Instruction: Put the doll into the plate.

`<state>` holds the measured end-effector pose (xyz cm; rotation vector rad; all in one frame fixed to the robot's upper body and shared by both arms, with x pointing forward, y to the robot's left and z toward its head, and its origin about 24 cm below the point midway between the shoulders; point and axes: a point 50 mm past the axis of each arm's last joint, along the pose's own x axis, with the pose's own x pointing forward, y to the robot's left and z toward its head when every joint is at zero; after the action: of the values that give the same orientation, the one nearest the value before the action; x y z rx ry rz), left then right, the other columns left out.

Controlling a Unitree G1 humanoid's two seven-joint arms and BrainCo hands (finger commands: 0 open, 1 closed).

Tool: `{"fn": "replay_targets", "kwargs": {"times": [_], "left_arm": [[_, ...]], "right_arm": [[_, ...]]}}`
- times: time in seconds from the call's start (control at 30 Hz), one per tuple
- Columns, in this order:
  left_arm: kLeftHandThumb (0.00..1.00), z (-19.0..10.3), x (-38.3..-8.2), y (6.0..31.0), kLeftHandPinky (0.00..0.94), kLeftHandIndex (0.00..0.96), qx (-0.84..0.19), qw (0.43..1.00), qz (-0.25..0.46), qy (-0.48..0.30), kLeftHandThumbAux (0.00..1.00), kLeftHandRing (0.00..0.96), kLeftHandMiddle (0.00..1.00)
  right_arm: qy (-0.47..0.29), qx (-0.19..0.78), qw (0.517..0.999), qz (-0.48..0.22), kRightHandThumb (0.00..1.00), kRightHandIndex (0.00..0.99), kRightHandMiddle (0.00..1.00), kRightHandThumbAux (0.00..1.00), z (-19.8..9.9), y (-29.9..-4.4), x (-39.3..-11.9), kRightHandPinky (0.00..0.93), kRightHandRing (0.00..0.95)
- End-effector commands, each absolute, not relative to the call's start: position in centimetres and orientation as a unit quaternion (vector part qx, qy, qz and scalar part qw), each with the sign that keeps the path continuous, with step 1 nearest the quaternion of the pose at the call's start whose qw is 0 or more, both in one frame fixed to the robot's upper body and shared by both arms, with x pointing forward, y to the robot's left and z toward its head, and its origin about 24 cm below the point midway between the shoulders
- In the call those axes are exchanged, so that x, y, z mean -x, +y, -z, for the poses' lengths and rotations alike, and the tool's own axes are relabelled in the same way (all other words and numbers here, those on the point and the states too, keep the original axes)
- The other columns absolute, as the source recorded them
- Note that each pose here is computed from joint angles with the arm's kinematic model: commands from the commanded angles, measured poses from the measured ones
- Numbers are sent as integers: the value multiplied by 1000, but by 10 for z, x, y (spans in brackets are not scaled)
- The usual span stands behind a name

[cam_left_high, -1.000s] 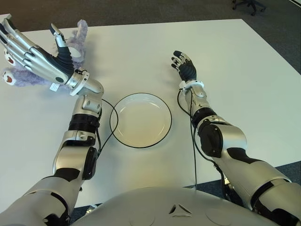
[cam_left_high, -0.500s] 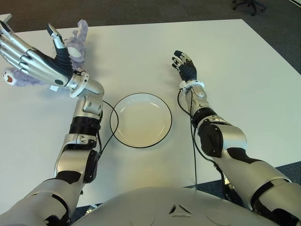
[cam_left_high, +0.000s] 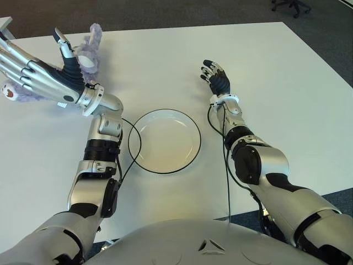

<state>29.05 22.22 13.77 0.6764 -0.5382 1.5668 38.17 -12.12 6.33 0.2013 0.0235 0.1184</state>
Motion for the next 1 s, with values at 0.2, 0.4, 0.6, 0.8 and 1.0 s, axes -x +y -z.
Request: {"fn": "replay_targets", "kwargs": {"times": [0.2, 0.4, 0.6, 0.8, 1.0], "left_arm": [[222, -140, -281, 235, 0, 0, -276, 593, -724, -218, 224, 0, 0], [226, -141, -280, 237, 0, 0, -264, 589, -733, -216, 229, 0, 0], [267, -142, -277, 245, 0, 0, -233, 585, -741, -232, 235, 0, 0], [317, -144, -277, 251, 0, 0, -211, 593, -736, -248, 248, 0, 0], [337, -144, -280, 256, 0, 0, -201, 607, -727, -251, 274, 0, 0]], "right_arm": [[66, -113, 990, -52, 579, 236, 154, 710, -39, -122, -372, 150, 126], [66, -115, 990, -56, 574, 232, 148, 720, -39, -122, -372, 143, 121], [66, -116, 990, -51, 679, 381, 152, 725, -39, -123, -372, 149, 126], [68, -108, 991, -49, 694, 401, 150, 726, -39, -123, -372, 145, 122], [66, -96, 992, -51, 694, 402, 152, 725, -40, -123, -373, 144, 120]]}}
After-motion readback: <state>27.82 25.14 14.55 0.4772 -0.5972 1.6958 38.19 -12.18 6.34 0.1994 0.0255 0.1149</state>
